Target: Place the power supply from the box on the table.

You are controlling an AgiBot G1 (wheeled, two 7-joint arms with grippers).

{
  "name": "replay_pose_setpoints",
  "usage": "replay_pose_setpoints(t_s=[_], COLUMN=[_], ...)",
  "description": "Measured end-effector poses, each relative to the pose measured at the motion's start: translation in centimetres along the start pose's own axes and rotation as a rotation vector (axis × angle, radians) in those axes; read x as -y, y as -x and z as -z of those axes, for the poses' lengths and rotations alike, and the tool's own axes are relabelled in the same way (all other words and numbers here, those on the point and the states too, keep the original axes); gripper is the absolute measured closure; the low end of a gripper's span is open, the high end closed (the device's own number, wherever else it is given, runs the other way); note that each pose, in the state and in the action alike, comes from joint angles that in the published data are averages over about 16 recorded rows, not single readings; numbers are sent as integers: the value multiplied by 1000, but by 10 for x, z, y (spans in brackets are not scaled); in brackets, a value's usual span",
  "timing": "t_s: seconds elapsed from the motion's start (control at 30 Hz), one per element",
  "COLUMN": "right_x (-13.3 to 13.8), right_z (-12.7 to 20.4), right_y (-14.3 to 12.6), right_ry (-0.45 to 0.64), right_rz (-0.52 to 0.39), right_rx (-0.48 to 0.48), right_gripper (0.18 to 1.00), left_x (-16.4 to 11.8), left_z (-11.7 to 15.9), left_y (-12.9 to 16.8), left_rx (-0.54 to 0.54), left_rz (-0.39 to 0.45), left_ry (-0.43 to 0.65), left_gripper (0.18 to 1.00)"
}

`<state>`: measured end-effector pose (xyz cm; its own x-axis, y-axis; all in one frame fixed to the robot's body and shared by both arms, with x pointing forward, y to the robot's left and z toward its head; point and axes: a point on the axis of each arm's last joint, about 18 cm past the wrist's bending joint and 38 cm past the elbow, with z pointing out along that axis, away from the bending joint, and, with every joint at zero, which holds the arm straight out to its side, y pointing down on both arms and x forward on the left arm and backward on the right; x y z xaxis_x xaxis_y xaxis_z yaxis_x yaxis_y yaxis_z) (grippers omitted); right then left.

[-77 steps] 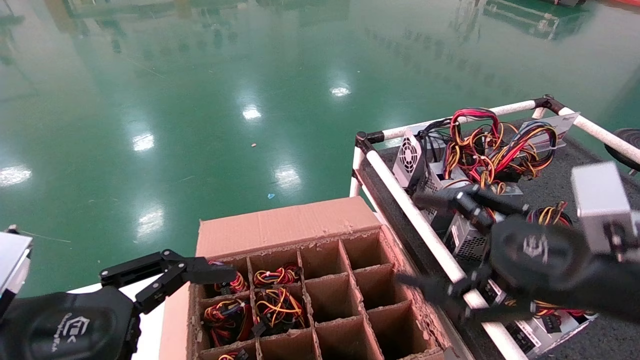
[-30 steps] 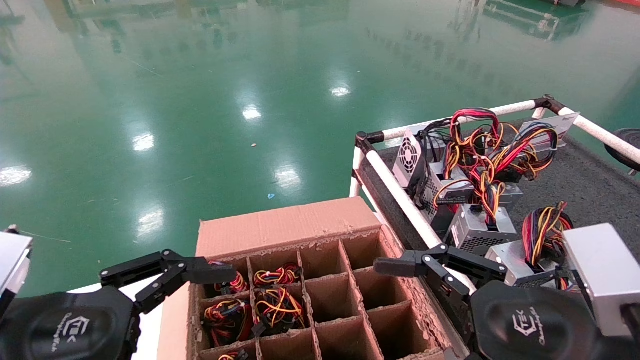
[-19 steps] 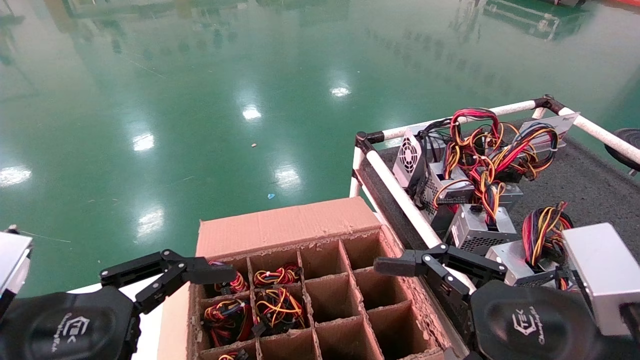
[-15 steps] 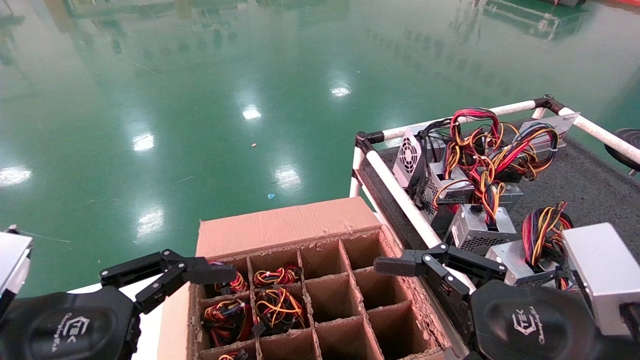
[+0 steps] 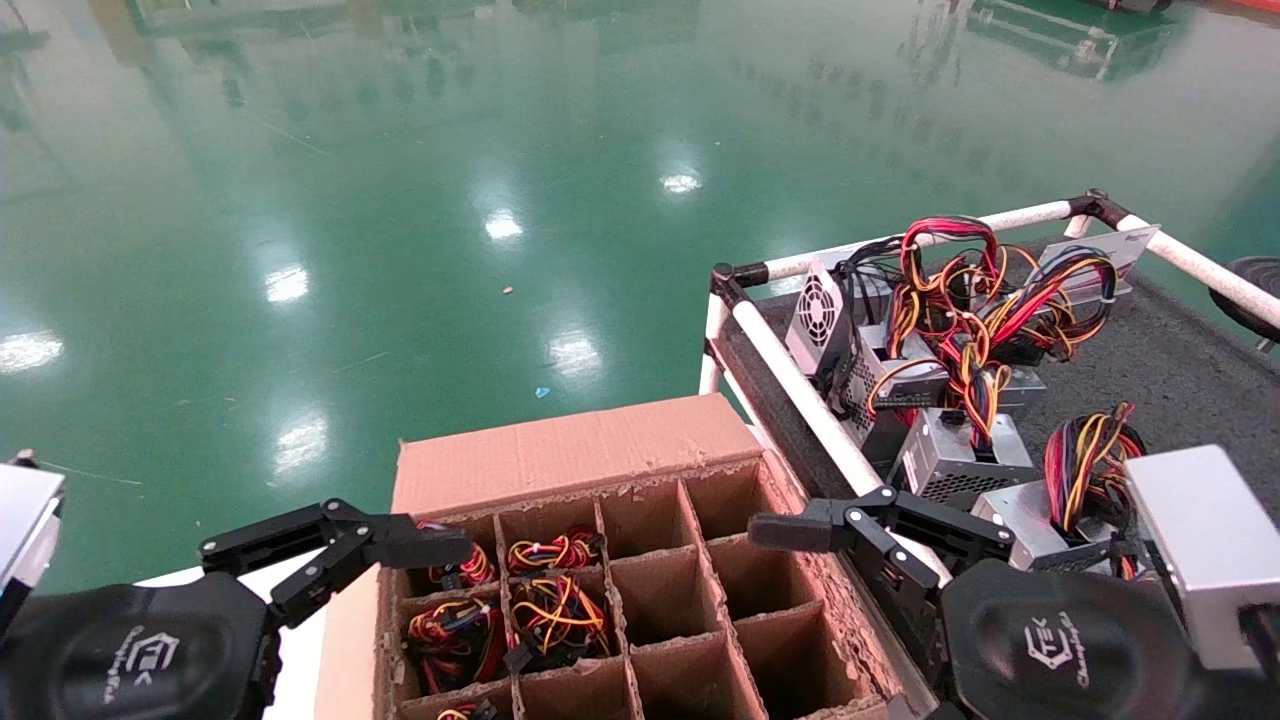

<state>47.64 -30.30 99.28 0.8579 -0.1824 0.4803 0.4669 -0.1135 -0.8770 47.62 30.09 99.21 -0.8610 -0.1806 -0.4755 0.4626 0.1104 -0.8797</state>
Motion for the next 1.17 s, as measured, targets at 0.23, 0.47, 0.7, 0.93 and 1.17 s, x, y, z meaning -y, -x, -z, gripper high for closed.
replay_pose_setpoints(t_s=[0.23,0.47,0.7,0.93,1.17], right_x=[0,0,0,0,0], right_z=[0,0,0,0,0], right_y=[0,0,0,0,0], right_ry=[0,0,0,0,0], right_rz=[0,0,0,0,0], right_rx=[0,0,0,0,0], right_gripper=[179,179,179,179,179], left_x=[0,0,0,0,0], left_z=[0,0,0,0,0], left_y=[0,0,0,0,0], left_rx=[0,0,0,0,0], left_rz=[0,0,0,0,0], left_ry=[0,0,0,0,0], left_gripper=[184,184,184,184,184])
